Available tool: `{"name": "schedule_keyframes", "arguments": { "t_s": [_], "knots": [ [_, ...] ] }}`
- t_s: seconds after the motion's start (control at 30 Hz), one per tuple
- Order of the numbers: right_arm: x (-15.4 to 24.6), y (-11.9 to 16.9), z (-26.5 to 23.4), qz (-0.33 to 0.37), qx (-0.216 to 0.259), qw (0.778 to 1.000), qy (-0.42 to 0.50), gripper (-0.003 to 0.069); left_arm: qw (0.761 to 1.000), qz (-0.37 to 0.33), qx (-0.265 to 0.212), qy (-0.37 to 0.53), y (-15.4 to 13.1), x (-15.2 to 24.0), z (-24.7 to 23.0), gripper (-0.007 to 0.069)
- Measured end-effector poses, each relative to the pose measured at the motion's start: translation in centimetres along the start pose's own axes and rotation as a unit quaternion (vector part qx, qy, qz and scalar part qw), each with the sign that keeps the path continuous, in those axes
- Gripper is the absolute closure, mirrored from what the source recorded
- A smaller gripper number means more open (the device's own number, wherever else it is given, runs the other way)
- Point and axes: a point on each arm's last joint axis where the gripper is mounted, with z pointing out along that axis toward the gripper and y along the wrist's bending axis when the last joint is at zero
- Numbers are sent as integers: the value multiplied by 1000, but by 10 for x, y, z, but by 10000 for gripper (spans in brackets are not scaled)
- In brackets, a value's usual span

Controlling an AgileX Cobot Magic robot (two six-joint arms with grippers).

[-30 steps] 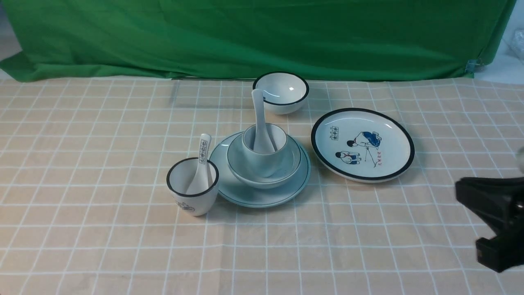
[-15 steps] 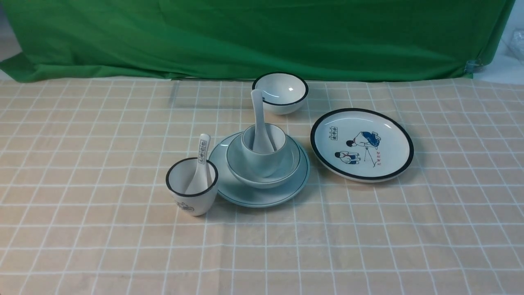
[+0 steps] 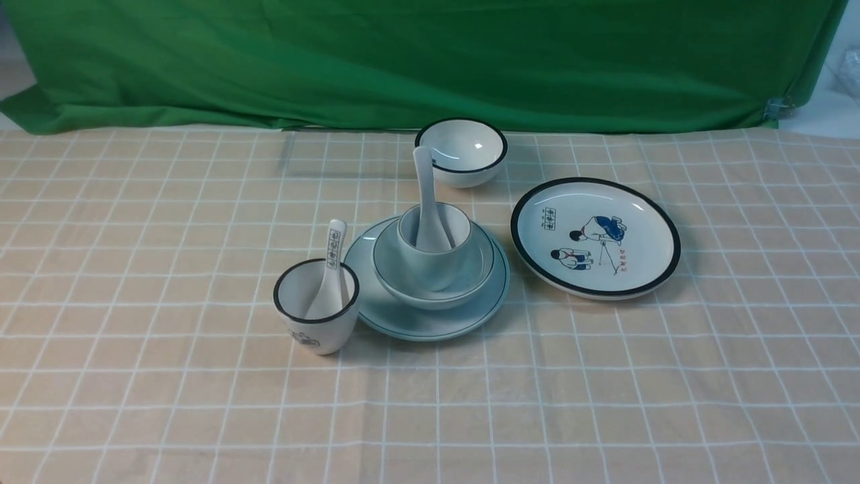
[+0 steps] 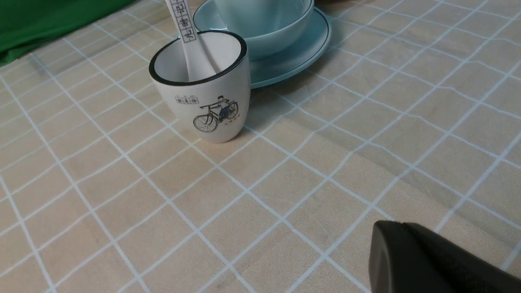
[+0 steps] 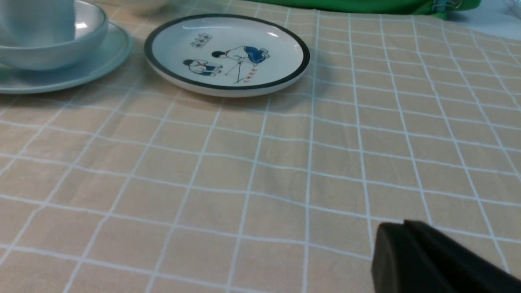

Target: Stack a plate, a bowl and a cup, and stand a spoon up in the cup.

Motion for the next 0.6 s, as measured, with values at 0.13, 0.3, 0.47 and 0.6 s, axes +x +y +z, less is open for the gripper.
{"name": "schedule_keyframes", "arguments": {
  "t_s": [0.13,0.3,0.47,0.6],
  "knots": [
    [0,0,0,0,0,1000,0,606,1000,0,0,0,0,0,0,622],
    [0,0,0,0,0,1000,0,599,1000,1,0,0,0,0,0,622],
    [0,0,0,0,0,1000,0,589,999,3,-20,-37,3,-6,-1,622],
    [0,0,0,0,0,1000,0,586,988,-7,-115,-106,16,-16,-9,622]
  ]
}}
